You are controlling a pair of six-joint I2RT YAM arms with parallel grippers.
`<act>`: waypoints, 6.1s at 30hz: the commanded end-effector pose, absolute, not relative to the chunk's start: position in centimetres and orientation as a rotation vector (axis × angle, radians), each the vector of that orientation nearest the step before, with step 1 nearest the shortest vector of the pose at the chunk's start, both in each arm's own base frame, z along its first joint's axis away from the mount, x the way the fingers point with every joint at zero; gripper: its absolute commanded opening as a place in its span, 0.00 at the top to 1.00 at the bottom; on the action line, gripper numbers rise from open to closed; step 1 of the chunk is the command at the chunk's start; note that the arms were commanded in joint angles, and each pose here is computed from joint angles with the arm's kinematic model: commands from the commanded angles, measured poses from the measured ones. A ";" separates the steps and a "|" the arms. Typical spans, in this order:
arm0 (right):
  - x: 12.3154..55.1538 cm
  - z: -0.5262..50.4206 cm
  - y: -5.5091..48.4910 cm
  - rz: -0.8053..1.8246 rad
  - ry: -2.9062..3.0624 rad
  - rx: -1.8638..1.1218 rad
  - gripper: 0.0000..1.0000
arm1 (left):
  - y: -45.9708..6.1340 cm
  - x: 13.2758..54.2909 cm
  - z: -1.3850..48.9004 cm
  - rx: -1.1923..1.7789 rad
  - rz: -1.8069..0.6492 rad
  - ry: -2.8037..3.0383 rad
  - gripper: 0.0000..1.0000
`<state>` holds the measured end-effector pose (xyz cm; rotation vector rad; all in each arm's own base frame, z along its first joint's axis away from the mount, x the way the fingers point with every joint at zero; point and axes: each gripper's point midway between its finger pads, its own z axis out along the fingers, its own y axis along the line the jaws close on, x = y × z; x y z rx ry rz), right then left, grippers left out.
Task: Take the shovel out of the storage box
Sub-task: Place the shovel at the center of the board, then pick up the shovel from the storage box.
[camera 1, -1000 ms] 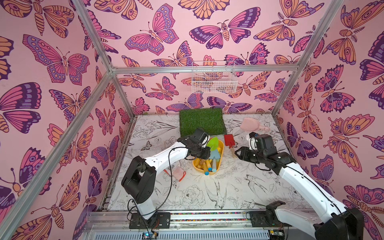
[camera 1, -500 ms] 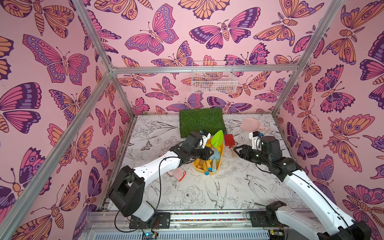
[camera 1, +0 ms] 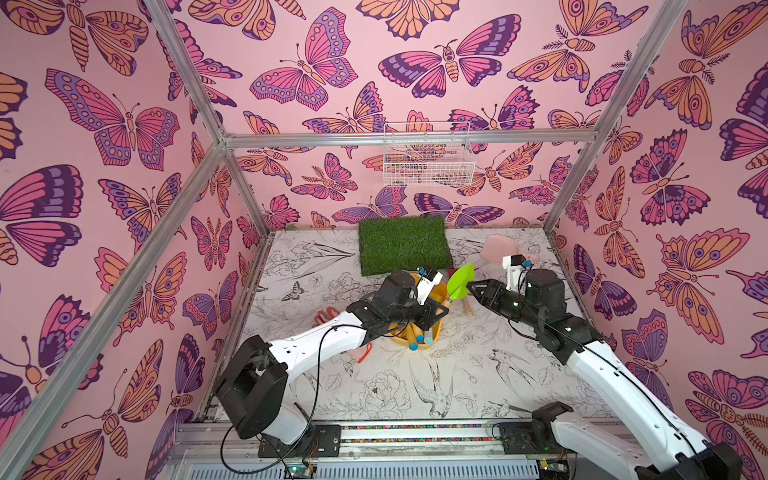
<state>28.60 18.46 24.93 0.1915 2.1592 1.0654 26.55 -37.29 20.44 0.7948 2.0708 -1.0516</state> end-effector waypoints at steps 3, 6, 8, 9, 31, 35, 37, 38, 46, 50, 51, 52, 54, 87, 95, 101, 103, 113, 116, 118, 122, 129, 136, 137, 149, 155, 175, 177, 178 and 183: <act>29.4 25.5 18.5 1.051 2.137 0.217 0.66 | -38.0 25.7 21.8 0.848 -1.081 1.991 1.00; 29.6 25.2 18.0 1.015 2.141 0.241 0.87 | -38.1 25.7 21.8 0.848 -1.081 1.991 1.00; 29.7 25.0 17.7 0.991 2.139 0.249 0.95 | -38.2 25.8 21.7 0.843 -1.080 1.995 1.00; 29.7 25.0 17.6 0.982 2.139 0.246 0.98 | -38.2 25.8 21.6 0.844 -1.081 1.997 1.00; 32.6 20.3 7.7 0.316 2.410 0.054 1.00 | -35.0 28.3 19.0 0.697 -1.019 2.122 0.43; 35.3 19.1 5.5 0.282 2.452 0.032 1.00 | -33.7 29.0 17.9 0.652 -0.984 2.164 0.43; 36.6 18.6 4.9 0.334 2.483 0.036 1.00 | -33.3 29.2 17.5 0.643 -0.981 2.176 0.44; 37.5 18.4 4.5 0.348 2.496 0.033 1.00 | -33.2 29.2 17.4 0.643 -0.983 2.178 0.44; 41.9 13.7 3.5 0.323 2.600 -0.150 1.00 | -32.7 30.2 16.7 0.617 -0.980 2.201 0.44; 43.2 11.8 3.9 0.365 2.648 -0.209 1.00 | -32.8 30.7 16.2 0.613 -0.985 2.216 0.46; 43.4 11.3 4.0 0.388 2.658 -0.223 1.00 | -32.8 30.8 16.1 0.615 -0.986 2.219 0.46; 43.7 10.9 4.2 0.414 2.666 -0.238 1.00 | -32.8 30.9 16.0 0.614 -0.985 2.223 0.46; 44.2 10.4 4.6 0.456 2.680 -0.262 1.00 | -32.8 31.0 15.9 0.618 -0.980 2.221 0.47; 50.7 5.0 7.7 0.783 2.687 -0.284 0.92 | -30.2 30.9 13.5 0.534 -0.851 2.372 0.44; 52.0 5.7 7.8 0.780 2.653 -0.207 0.63 | -30.0 30.8 13.5 0.523 -0.839 2.391 0.44; 52.6 10.4 7.2 0.668 2.537 -0.097 0.51 | -29.3 30.8 14.0 0.496 -0.806 2.389 0.41; 52.4 12.5 6.7 0.595 2.487 -0.030 0.49 | -29.0 30.9 14.1 0.488 -0.786 2.393 0.40; 44.0 17.1 8.0 0.387 2.494 0.157 0.45 | -27.1 30.9 11.9 0.446 -0.641 2.541 0.40; 41.1 16.8 9.9 0.377 2.524 0.115 0.45 | -26.7 31.1 10.9 0.437 -0.590 2.590 0.42; 39.4 16.7 11.0 0.402 2.526 0.093 0.45 | -26.8 31.4 10.4 0.430 -0.577 2.603 0.43; 37.1 15.6 12.6 0.432 2.557 0.062 0.47 | -27.4 32.0 9.7 0.455 -0.577 2.616 0.50; 35.3 15.6 13.2 0.459 2.560 0.032 0.47 | -28.5 32.5 7.9 0.463 -0.621 2.679 0.56; 34.6 15.8 13.4 0.490 2.554 0.016 0.47 | -28.9 32.3 5.0 0.456 -0.624 2.782 0.59; 34.5 15.9 13.3 0.490 2.550 0.016 0.47 | -28.9 32.2 4.5 0.454 -0.623 2.797 0.60; 34.1 17.9 13.4 0.519 2.494 0.005 0.49 | -28.4 32.2 4.4 0.429 -0.590 2.814 0.88; 33.3 19.1 13.5 0.548 2.455 0.019 0.49 | -28.5 33.0 7.1 0.429 -0.607 2.741 0.98; 28.3 21.6 14.5 0.710 2.311 0.071 0.51 | -31.7 32.9 17.0 0.512 -0.966 2.331 1.00; 28.0 21.8 14.6 0.736 2.294 0.084 0.51 | -31.7 32.8 17.5 0.513 -0.978 2.290 1.00; 27.9 22.0 14.7 0.753 2.285 0.089 0.52 | -31.8 32.8 17.8 0.515 -0.987 2.267 1.00; 27.5 22.9 15.6 0.845 2.233 0.078 0.52 | -32.1 32.5 19.0 0.546 -1.032 2.163 1.00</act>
